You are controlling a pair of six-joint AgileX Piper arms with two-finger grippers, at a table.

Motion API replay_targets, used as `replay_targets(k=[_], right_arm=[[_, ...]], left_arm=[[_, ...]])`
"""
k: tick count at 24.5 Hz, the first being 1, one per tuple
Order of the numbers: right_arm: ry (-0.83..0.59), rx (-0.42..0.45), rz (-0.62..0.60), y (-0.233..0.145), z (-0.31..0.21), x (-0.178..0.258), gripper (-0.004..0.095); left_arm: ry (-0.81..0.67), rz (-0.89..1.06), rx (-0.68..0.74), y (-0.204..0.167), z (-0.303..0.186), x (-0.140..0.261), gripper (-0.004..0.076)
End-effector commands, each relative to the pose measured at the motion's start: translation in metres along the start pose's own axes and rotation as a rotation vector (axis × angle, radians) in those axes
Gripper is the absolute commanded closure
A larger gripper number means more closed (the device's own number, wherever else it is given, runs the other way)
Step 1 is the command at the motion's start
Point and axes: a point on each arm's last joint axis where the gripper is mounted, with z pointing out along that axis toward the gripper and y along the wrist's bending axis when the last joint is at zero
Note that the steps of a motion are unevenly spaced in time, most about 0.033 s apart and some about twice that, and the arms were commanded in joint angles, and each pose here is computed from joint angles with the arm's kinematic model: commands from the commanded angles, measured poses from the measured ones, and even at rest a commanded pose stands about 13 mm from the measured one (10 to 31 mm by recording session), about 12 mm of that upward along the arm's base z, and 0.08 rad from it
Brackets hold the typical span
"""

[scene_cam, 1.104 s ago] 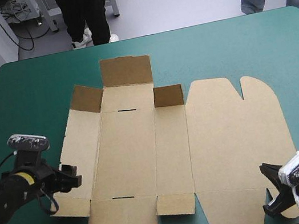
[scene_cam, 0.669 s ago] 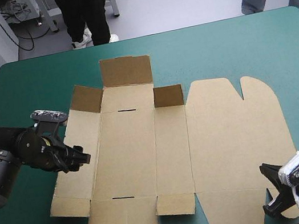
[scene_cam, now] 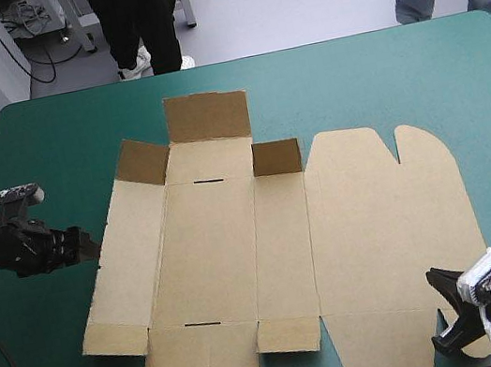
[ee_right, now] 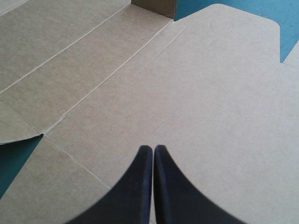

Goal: Fold the box

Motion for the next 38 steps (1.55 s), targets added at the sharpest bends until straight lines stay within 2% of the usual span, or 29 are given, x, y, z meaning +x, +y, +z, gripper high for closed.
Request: replay_targets(k=[1,8,20,34,36,38], right_arm=[[-0.093,-0.005,-0.004,0.000,-0.004,-0.014,0.0920],[-0.093,-0.005,-0.004,0.000,-0.004,-0.014,0.0920],[-0.093,-0.002,-0.009,0.000,-0.004,-0.014,0.0920],[-0.093,-0.002,-0.009,0.000,-0.004,-0.014,0.0920],[-0.093,-0.002,-0.009,0.000,-0.004,-0.014,0.0920],[-0.093,-0.002,-0.009,0.000,-0.004,-0.014,0.0920]], left_arm=[[0.005,-0.012,0.081,0.002,-0.003,-0.004,0.0195],[0.090,-0.068,0.174,0.017,0.031,-0.014,0.0196],[0.210,-0.142,0.236,0.018,0.061,0.013,0.0196],[0.366,0.036,0.275,-0.039,0.090,0.022,0.0204],[0.367,0.034,0.274,-0.039,0.090,0.022,0.0310],[0.353,0.053,0.274,-0.040,0.088,0.019,0.0585]])
